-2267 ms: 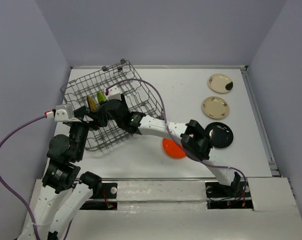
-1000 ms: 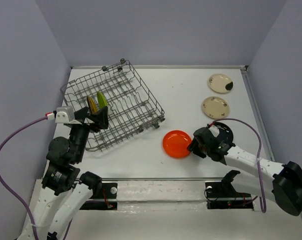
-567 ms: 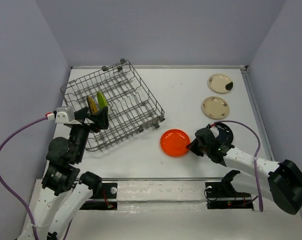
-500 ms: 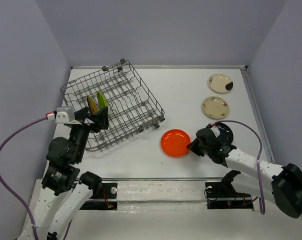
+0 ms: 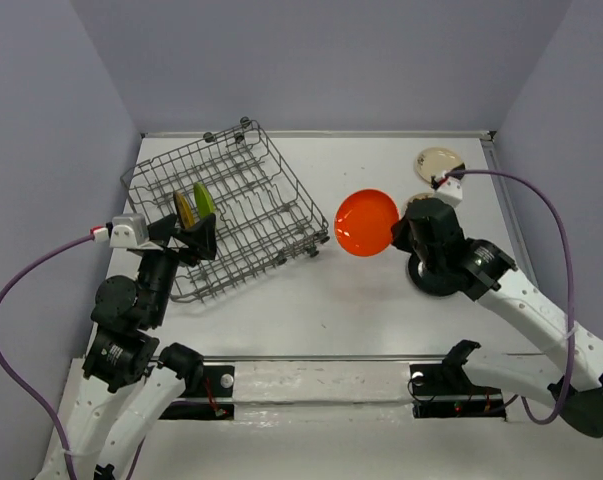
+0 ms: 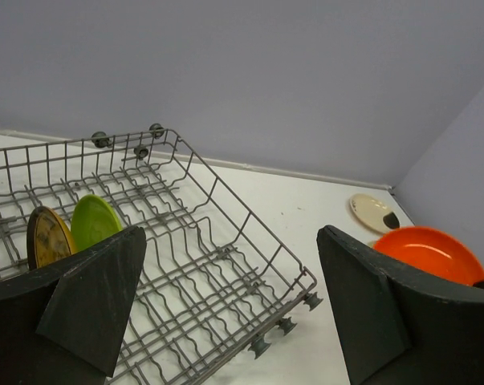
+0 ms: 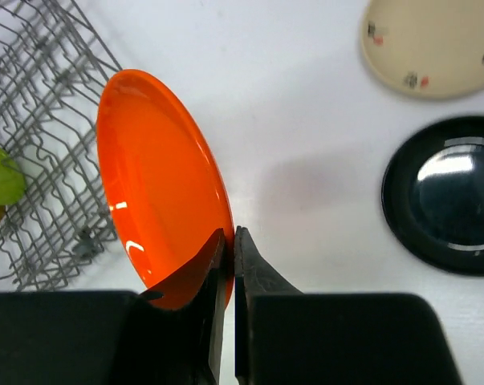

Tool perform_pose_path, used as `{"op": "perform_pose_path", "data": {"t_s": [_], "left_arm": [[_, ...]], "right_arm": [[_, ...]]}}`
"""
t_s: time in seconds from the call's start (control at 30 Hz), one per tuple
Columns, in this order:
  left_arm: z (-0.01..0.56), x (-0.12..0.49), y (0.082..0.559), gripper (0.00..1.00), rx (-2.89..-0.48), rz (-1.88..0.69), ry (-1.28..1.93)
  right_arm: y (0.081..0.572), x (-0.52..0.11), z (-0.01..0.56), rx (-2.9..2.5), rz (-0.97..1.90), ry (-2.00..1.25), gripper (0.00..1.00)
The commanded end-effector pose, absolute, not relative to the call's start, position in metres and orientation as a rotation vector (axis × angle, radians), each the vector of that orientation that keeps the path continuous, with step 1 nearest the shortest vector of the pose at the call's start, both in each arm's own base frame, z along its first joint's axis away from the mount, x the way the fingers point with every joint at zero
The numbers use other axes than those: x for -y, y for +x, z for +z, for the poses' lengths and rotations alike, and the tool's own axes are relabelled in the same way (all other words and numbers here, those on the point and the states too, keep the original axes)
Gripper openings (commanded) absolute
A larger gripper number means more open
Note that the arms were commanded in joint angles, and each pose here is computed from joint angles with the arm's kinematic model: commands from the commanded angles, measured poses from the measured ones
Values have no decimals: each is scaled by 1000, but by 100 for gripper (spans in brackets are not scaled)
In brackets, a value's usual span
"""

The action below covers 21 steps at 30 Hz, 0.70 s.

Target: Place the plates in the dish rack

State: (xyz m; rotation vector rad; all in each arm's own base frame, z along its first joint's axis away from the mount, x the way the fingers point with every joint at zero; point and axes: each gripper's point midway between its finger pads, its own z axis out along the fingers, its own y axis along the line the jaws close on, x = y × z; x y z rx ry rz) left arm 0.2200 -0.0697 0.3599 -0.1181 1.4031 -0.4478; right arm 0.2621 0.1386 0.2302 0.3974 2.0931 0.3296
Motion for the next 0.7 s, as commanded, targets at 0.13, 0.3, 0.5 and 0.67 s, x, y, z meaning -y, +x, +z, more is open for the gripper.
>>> {"op": "perform_pose_path", "data": {"t_s": [0.13, 0.3, 0.5, 0.67], "left_arm": [[371, 65, 217, 99, -1343, -441, -129], [375, 62, 214, 99, -1329, -440, -138], [379, 56, 211, 99, -1309, -433, -158], [381, 58, 208, 99, -1302, -447, -149]], "right_arm": [[356, -240, 334, -1849, 184, 93, 7], [412, -337, 320, -1837, 84, -57, 7], [439, -413, 285, -1838, 61, -152, 7], [446, -446, 279, -1820, 91, -196, 7]]}}
